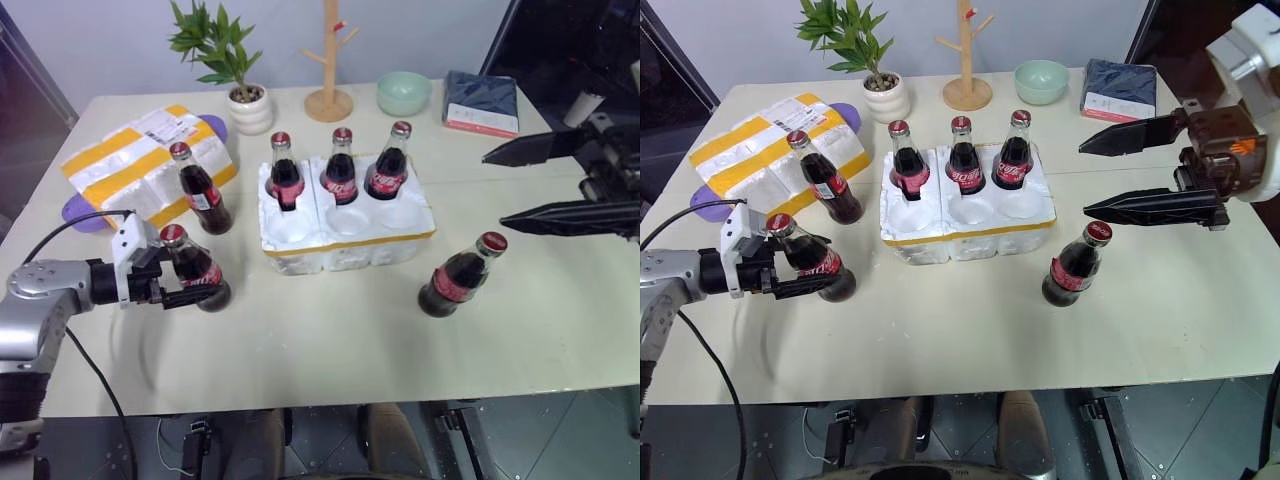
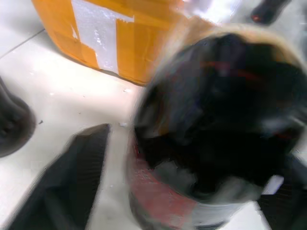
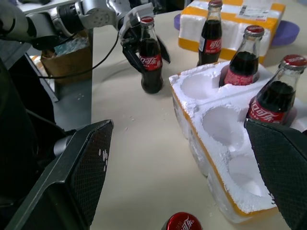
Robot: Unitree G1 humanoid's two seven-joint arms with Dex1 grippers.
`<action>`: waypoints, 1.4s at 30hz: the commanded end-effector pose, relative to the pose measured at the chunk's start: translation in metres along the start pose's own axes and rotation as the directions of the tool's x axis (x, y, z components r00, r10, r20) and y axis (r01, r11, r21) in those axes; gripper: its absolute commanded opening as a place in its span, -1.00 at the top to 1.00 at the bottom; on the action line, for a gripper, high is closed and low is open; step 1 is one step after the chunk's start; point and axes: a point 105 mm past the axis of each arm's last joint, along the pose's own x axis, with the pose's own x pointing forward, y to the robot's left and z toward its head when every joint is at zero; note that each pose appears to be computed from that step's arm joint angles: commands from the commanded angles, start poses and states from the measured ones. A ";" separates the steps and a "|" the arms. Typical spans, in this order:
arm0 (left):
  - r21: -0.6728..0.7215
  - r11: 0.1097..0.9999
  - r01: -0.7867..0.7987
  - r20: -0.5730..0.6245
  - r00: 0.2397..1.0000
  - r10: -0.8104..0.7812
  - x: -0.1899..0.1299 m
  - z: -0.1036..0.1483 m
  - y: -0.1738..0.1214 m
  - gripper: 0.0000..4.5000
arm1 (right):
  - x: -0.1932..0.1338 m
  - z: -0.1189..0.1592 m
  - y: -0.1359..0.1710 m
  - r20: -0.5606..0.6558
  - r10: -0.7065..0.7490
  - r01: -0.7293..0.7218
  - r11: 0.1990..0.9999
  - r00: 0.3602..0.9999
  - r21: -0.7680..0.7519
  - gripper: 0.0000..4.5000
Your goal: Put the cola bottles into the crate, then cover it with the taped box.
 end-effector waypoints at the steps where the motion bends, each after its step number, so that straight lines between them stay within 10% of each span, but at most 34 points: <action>1: 0.008 1.000 0.002 0.009 1.000 -0.002 -0.005 0.008 0.000 -0.24 | -0.003 0.010 0.004 0.034 -0.019 0.020 0.999 0.999 -0.049 -1.00; 16: 0.027 0.966 0.256 0.195 0.947 -0.256 -0.017 0.125 -0.024 -0.24 | -0.003 -0.003 -0.002 0.041 -0.070 0.071 0.997 0.997 -0.040 -1.00; 25: 0.180 0.931 0.319 0.340 0.867 -0.363 0.057 0.203 -0.028 -0.24 | -0.001 -0.012 -0.005 0.061 -0.132 0.134 0.990 0.989 -0.035 -1.00; 42: 0.235 0.933 0.273 0.208 0.923 -0.323 0.173 0.154 -0.049 -0.24 | -0.001 -0.024 -0.006 0.103 -0.257 0.257 0.966 0.961 0.009 -1.00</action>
